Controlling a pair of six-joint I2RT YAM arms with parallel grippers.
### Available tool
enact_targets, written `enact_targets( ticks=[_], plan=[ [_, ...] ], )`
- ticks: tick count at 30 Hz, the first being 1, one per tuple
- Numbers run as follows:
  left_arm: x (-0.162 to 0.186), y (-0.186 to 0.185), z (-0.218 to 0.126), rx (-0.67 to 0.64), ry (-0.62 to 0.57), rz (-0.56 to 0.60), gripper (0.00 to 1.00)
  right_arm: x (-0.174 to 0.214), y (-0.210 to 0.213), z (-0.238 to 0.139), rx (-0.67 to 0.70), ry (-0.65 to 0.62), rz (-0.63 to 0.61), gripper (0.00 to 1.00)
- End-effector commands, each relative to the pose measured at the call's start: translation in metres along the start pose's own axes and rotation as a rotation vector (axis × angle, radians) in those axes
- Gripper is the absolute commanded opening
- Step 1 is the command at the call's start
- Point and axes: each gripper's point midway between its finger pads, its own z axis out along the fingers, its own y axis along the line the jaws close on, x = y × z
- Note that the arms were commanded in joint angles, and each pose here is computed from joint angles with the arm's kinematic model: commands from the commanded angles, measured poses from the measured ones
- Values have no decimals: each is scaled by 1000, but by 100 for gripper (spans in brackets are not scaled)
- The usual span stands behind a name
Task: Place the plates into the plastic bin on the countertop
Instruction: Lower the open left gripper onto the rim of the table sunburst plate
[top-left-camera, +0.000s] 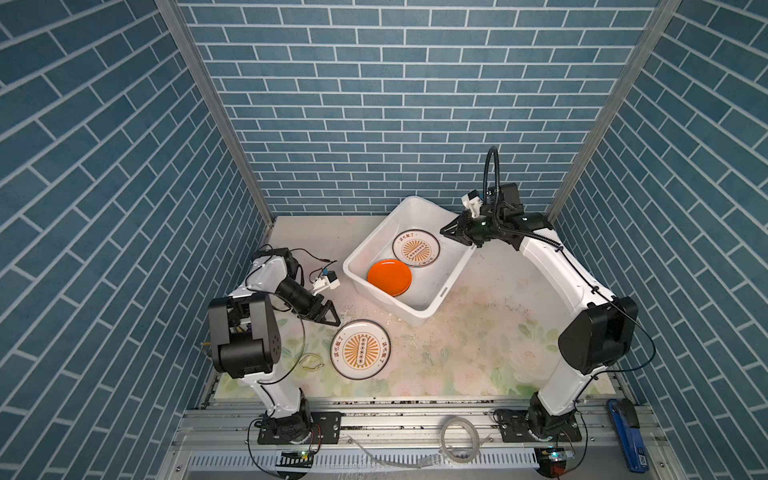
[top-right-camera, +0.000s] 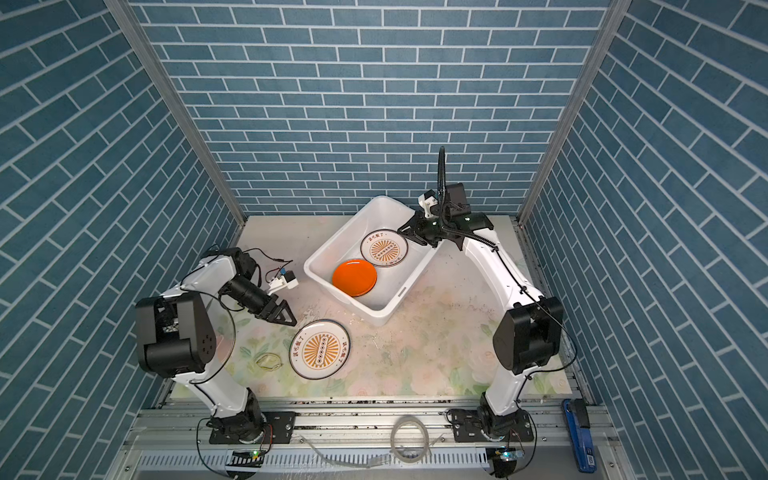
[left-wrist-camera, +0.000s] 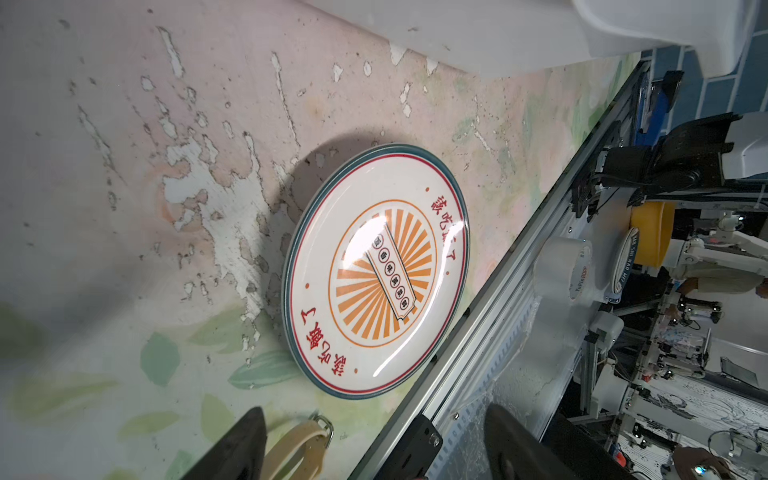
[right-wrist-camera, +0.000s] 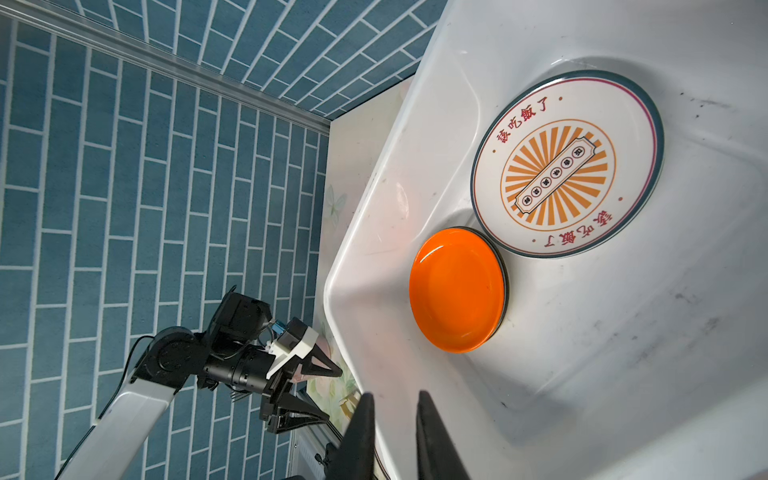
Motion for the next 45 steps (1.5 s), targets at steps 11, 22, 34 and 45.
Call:
enact_targets(
  ticks=[11,22,34,45],
  plan=[
    [1,25,38,4,86,-21,75,6,-8,0,18,11,0,20],
    [0,31,65,40,108,-63,61,4,-14,6,32,24,11,20],
    [4,34,83,42,153,-68,50,0,-18,14,34,36,19,19],
    [13,35,87,45,184,-77,30,-1,-21,18,33,38,25,19]
  ],
)
